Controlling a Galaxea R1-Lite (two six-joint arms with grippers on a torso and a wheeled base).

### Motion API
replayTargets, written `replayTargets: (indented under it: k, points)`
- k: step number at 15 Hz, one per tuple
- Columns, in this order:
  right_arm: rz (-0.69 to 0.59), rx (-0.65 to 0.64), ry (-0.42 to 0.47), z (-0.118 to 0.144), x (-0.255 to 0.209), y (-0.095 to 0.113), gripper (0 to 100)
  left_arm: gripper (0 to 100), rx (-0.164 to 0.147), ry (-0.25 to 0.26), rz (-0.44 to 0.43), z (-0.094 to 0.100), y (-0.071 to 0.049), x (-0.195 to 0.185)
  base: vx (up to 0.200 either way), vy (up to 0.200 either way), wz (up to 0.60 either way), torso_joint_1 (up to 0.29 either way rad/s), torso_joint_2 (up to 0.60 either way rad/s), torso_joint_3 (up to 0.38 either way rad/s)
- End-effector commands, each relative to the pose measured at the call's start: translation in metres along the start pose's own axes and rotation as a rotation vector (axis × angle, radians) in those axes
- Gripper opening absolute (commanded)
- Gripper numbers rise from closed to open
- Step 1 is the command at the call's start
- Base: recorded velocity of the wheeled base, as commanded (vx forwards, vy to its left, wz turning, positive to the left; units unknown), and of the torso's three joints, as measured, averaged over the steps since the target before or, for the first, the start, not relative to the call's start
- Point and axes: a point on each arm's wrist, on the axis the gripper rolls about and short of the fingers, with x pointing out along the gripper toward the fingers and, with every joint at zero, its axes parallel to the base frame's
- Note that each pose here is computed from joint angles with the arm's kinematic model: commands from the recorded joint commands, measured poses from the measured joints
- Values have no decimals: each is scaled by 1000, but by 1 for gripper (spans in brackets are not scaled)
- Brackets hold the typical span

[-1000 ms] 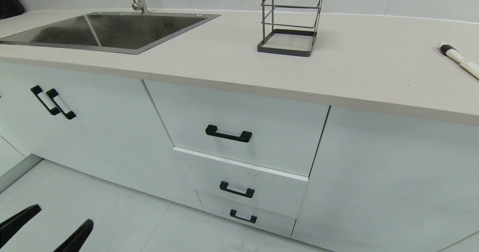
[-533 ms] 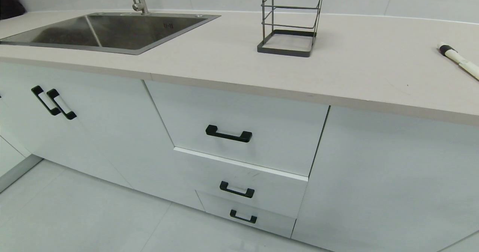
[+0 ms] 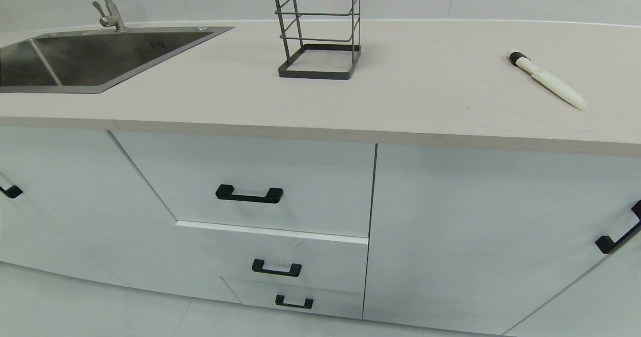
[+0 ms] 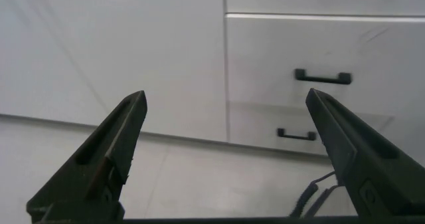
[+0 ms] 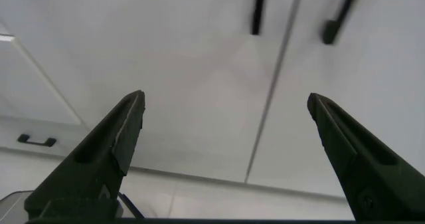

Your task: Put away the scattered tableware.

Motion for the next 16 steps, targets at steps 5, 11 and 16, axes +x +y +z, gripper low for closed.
replayTargets:
  k: [5, 11, 16]
  points:
    - [2, -1, 1, 0, 0, 0, 100, 100, -33, -2, 3, 0, 0, 0, 0, 0, 0, 0, 0, 0]
    - [2, -1, 1, 0, 0, 0, 100, 100, -32, -2, 3, 0, 0, 0, 0, 0, -200, 0, 0, 2]
    - [2, -1, 1, 0, 0, 0, 100, 100, -27, -2, 5, 0, 0, 0, 0, 0, 0, 0, 0, 0]
